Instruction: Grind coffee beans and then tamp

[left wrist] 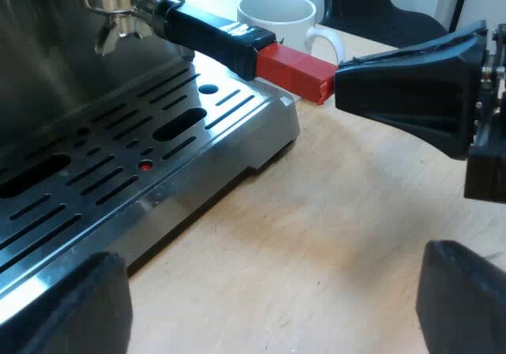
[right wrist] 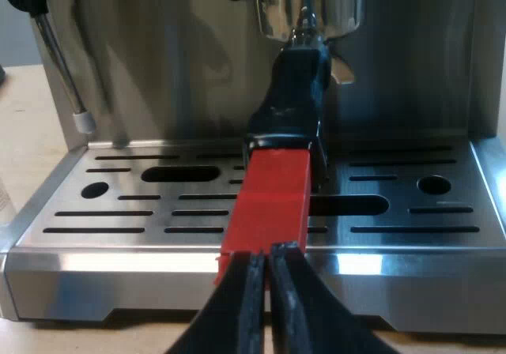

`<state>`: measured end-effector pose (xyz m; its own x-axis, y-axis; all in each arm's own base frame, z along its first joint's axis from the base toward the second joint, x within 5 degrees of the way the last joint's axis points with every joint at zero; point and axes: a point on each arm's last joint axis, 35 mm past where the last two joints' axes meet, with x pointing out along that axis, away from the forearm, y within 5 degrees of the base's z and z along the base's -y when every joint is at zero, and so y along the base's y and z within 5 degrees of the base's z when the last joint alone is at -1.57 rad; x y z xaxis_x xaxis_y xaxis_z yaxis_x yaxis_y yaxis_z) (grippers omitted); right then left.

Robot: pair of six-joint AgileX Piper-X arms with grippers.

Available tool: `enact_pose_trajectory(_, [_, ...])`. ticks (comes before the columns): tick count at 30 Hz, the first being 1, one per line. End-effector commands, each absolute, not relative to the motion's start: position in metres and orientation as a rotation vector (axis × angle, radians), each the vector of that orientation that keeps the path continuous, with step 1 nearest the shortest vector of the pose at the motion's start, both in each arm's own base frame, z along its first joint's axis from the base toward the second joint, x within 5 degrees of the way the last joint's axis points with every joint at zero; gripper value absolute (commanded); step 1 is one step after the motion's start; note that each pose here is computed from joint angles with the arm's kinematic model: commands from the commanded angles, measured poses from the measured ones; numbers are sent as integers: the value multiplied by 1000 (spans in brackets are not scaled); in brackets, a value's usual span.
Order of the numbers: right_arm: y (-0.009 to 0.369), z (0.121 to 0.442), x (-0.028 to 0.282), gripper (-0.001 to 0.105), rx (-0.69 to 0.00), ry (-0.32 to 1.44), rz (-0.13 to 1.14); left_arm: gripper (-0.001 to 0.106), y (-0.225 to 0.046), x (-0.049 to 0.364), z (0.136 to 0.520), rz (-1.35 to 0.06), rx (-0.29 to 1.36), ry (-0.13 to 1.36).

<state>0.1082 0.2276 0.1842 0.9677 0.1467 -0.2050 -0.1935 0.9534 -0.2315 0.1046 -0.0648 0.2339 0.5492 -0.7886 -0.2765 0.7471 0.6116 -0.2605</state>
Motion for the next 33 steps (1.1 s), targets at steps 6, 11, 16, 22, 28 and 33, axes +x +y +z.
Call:
enact_pose_trajectory(6, [225, 184, 114, 5, -260, 189, 152, 80, -66, 104, 236, -931, -127, 370])
enact_pose_trajectory(11, [222, 184, 120, 5, -257, 192, 125, 80, -66, 104, 236, -931, -127, 370])
enact_pose_trajectory(16, [221, 184, 123, 5, -254, 187, 98, 80, -66, 104, 236, -931, -127, 370])
enact_pose_trajectory(22, [218, 185, 127, 5, -253, 185, 69, 80, -66, 104, 236, -931, -127, 370])
enact_pose_trajectory(28, [217, 187, 130, 5, -233, 172, 50, 80, -66, 104, 236, -931, -127, 370])
enact_pose_trajectory(33, [218, 189, 130, 5, -267, 164, 53, 80, -66, 104, 236, -931, -127, 370])
